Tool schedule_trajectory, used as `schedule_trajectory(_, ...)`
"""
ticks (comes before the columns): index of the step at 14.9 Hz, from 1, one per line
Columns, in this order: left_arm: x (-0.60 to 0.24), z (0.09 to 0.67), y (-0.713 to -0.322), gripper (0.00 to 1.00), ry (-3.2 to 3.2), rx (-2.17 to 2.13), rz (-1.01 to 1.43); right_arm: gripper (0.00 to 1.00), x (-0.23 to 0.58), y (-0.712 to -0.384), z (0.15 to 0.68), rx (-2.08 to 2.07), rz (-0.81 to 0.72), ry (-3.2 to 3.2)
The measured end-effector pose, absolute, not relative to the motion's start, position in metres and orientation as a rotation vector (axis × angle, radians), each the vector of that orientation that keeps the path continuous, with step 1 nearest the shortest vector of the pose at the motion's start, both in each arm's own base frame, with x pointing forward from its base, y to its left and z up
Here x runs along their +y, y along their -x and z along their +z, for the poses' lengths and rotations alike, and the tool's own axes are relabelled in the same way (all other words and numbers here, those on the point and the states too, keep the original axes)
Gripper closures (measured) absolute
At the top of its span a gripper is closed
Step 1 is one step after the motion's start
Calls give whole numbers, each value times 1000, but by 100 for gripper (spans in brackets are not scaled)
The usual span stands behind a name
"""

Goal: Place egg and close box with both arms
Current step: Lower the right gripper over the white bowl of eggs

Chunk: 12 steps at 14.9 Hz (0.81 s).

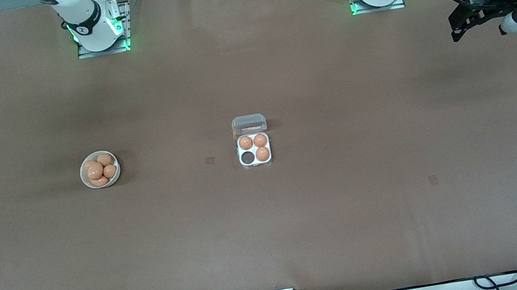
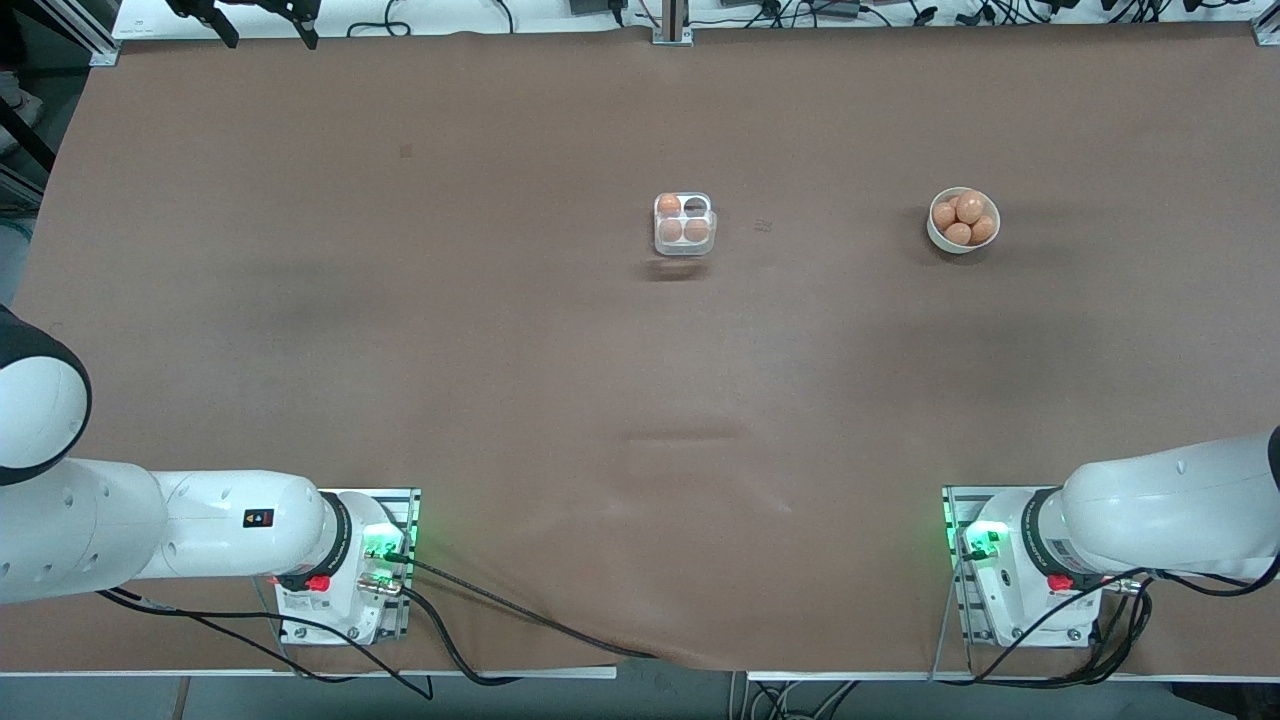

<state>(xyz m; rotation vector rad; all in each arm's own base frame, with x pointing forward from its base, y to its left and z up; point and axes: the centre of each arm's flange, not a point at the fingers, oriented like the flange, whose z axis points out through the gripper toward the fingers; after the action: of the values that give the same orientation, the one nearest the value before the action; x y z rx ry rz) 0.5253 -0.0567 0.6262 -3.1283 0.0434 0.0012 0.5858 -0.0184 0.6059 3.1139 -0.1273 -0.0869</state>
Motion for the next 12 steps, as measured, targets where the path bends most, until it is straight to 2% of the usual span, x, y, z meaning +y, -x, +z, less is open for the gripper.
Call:
schedule_trajectory(8, -57, 626, -525, 0, 3128, 43, 5, 0, -10, -588, 596, -103, -135, -3120)
schedule_trajectory(12, -56, 626, -525, 0, 3128, 43, 6, 0, -11, -602, 548, -103, -294, -3113)
